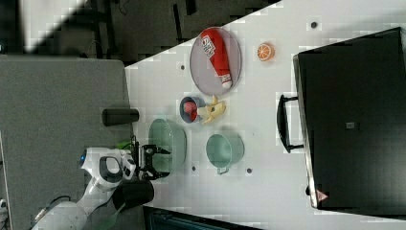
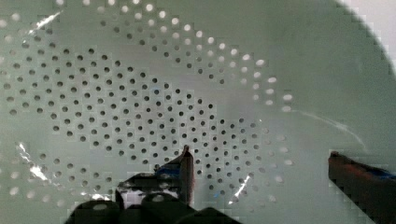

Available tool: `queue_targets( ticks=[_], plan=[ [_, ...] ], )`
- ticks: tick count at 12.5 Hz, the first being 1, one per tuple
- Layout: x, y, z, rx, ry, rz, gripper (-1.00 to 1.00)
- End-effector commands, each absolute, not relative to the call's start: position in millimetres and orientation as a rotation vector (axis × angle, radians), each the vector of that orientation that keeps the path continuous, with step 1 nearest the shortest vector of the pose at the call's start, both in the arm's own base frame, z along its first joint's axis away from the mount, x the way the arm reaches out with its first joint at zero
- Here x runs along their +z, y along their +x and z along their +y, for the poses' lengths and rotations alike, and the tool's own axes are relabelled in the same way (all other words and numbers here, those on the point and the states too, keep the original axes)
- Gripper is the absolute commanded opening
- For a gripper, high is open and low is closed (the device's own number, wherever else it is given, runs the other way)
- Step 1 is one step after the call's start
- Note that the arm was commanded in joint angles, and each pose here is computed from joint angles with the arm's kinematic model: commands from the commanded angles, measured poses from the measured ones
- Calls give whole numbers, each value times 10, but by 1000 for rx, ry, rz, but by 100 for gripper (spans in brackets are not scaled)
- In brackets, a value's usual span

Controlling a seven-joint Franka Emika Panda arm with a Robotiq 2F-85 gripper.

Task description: Drag strainer backwards.

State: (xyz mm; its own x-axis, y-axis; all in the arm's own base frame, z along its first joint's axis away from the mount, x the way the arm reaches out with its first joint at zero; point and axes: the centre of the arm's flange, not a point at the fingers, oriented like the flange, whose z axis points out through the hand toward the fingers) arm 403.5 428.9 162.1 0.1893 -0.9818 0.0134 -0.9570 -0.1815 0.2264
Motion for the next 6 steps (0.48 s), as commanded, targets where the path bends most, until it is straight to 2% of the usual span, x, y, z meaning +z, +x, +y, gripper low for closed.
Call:
queue_targets(
  ticks=[1, 6],
  plan=[
    [1786, 3774, 4364, -202, 2254, -1923, 100],
    [1775, 3464, 4433, -212, 2270, -1880, 100]
  ],
)
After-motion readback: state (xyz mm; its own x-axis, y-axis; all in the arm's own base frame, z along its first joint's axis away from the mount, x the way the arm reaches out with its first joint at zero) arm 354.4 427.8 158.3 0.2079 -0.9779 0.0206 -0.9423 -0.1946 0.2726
